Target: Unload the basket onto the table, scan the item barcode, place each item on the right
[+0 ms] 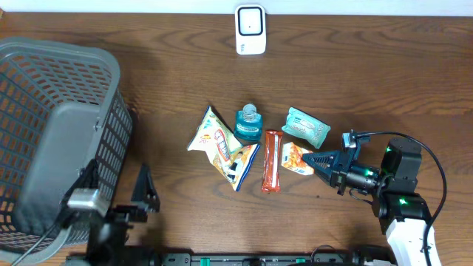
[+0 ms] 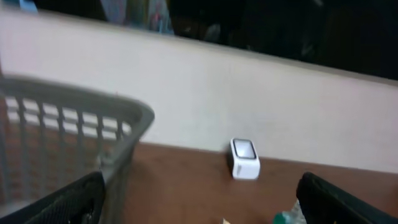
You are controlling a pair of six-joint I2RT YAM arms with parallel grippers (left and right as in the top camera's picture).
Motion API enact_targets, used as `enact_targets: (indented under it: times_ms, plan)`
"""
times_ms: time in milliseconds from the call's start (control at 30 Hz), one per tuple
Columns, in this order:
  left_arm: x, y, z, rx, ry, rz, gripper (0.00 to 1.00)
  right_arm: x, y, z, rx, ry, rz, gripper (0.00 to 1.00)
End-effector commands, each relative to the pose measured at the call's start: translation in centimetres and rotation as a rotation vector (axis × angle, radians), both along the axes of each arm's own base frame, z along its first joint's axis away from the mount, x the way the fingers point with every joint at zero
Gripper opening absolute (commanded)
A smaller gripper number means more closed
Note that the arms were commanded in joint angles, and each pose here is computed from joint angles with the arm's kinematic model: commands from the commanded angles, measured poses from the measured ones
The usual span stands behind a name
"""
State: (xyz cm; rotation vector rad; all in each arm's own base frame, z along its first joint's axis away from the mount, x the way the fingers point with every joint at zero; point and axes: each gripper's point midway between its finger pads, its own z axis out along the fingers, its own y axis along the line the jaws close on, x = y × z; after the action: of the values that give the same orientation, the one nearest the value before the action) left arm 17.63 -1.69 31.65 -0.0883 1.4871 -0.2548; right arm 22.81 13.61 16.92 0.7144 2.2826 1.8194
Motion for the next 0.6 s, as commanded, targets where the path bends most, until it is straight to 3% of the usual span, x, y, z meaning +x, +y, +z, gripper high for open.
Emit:
enact_targets:
  times_ms: [0, 167, 567]
  plan:
    - [1.6, -0.2, -2.7, -0.117, 0.050, -0.019, 0.98, -0.1, 0.0, 0.5, 0.014, -0.001, 0.004, 0.01]
    - [3.7, -0.3, -7.1, -0.220, 0.126, -0.018, 0.98, -0.1, 0.0, 0.5, 0.015, 0.000, 0.004, 0.01]
    - [5.3, -0.3, -14.7, -0.244, 0.287, 0.001, 0.98, -0.4, -0.2, -0.5, 0.002, 0.065, -0.018, 0.01]
